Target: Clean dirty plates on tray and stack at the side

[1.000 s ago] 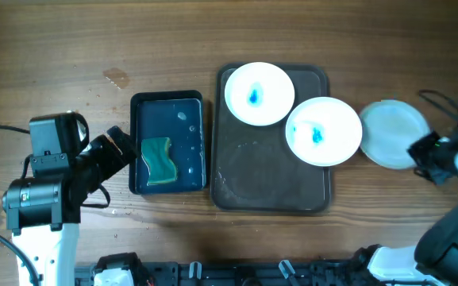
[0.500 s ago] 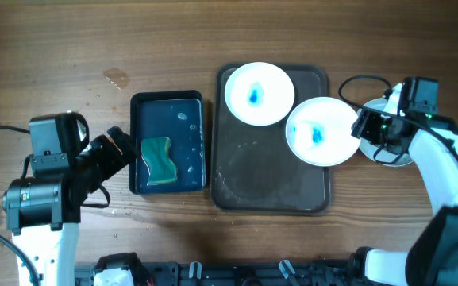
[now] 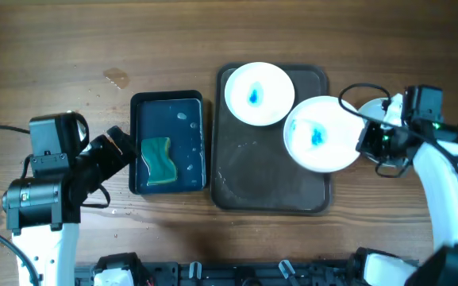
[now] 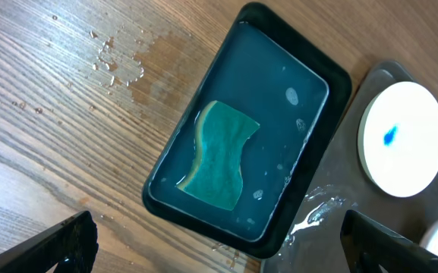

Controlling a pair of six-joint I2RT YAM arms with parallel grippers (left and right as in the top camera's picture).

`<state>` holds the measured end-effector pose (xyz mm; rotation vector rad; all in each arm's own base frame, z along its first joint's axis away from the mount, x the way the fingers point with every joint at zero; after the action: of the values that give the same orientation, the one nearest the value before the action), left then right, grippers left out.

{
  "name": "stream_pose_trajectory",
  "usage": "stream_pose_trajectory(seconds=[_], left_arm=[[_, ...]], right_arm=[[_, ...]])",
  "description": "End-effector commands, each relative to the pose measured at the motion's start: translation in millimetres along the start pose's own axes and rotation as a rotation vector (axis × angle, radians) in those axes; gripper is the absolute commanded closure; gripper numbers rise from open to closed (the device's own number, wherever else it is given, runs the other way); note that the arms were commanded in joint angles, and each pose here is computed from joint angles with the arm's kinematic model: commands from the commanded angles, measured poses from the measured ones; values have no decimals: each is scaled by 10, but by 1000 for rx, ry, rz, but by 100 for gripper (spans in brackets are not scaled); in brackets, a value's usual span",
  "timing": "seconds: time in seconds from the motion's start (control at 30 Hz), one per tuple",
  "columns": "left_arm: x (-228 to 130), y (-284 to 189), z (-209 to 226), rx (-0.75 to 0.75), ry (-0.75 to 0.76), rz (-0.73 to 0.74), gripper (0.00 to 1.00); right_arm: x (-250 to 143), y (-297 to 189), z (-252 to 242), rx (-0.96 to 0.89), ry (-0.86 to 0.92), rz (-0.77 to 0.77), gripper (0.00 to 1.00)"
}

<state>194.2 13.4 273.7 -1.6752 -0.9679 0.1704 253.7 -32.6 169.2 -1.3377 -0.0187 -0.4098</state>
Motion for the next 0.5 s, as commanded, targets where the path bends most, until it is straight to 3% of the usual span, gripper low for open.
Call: stream_pose_trajectory(seconds=[0.0,0.23,0.33,0.37,0.43,0.47], left_arm=[[50,-50,-31,-19,15,-27,0],[133,-52,-79,-42,13,-79,0],[8,-55,-200,-178,62,43,0],[-37,-49,-262,-234,119,86,0],[-144,28,-349,-250,203,166,0],[-187,109,-377,-213,230,194,0]], right_arm=[[-223,-124,251,67,-86,54,96],[-745,504,742,120,-94,141,96],[-757,719,750,109,-89,70,96],[-717,715,761,109,-132,42,93],[-608,621,824,125,-216,-6,66],[-534,510,873,130,-234,-32,62]])
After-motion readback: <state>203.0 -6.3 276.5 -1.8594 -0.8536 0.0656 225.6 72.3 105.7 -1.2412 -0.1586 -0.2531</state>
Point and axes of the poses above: each gripper's point midway between its finger pads, its own y axis out along the fingers, its own z axis along the line the jaws close on, x = y × z, the point moved 8 cm from there along -y, back along the fingers, and after that the axes turned 6 degrees about -y, right-handed, at the moved point
